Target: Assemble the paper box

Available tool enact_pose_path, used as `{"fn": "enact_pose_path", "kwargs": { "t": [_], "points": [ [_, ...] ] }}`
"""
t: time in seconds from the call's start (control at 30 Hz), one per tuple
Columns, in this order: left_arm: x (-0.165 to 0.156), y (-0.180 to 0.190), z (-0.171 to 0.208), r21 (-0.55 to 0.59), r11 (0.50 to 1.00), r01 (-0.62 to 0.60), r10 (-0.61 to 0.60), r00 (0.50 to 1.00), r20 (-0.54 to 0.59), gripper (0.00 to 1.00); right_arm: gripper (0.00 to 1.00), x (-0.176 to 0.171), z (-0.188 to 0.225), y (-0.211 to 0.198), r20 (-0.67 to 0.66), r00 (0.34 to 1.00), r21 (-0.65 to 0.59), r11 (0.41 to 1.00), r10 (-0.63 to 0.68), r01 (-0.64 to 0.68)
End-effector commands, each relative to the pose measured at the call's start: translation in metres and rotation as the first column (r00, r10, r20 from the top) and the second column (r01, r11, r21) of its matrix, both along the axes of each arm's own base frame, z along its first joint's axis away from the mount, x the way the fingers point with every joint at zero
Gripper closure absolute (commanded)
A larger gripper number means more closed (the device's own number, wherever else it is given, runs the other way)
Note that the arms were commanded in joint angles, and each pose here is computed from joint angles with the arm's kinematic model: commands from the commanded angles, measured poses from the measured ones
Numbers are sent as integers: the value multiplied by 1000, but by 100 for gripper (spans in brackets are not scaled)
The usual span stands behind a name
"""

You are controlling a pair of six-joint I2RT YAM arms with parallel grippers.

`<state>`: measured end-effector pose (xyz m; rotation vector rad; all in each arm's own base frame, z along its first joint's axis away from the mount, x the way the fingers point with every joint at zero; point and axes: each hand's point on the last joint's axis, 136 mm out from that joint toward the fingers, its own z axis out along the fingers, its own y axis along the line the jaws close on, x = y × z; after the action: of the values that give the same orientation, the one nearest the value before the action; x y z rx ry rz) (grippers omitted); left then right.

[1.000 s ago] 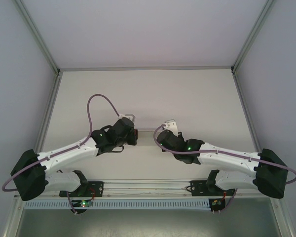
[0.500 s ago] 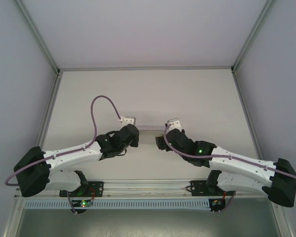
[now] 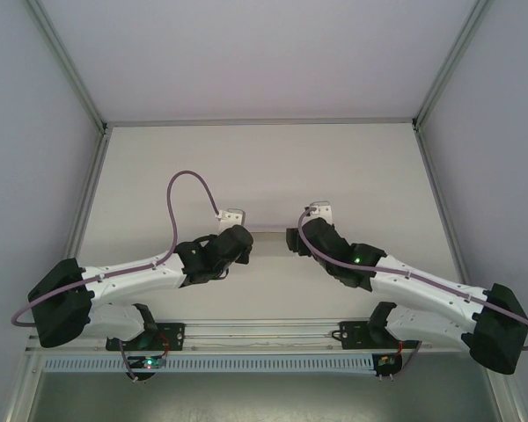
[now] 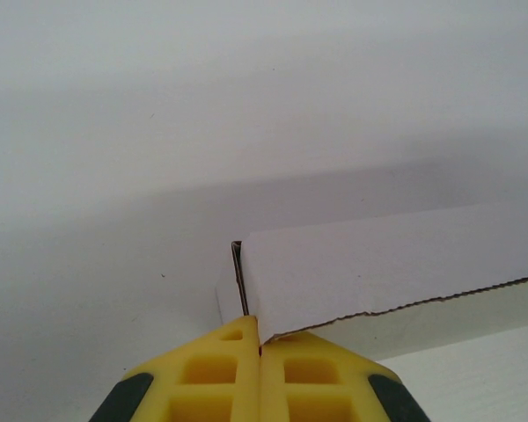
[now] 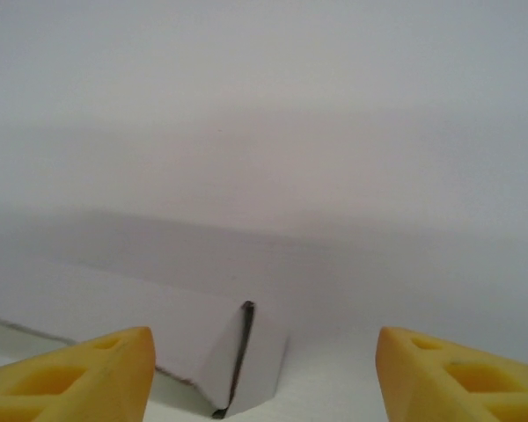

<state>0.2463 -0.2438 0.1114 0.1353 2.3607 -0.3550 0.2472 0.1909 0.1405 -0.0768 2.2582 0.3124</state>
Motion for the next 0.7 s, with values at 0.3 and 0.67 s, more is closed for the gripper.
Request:
{"fn": "enact_pose_path", "kwargs": {
  "t": [0.3, 0.67],
  "points": [
    [-21, 2, -23, 97, 989, 110, -101, 991, -90, 97, 65, -37, -82, -14, -269, 963, 11, 999, -26, 30],
    [-18, -2, -14, 83, 990, 118, -113, 991, -66, 95, 77, -47, -69, 27, -327, 936, 203, 977, 128, -62]
  ]
}}
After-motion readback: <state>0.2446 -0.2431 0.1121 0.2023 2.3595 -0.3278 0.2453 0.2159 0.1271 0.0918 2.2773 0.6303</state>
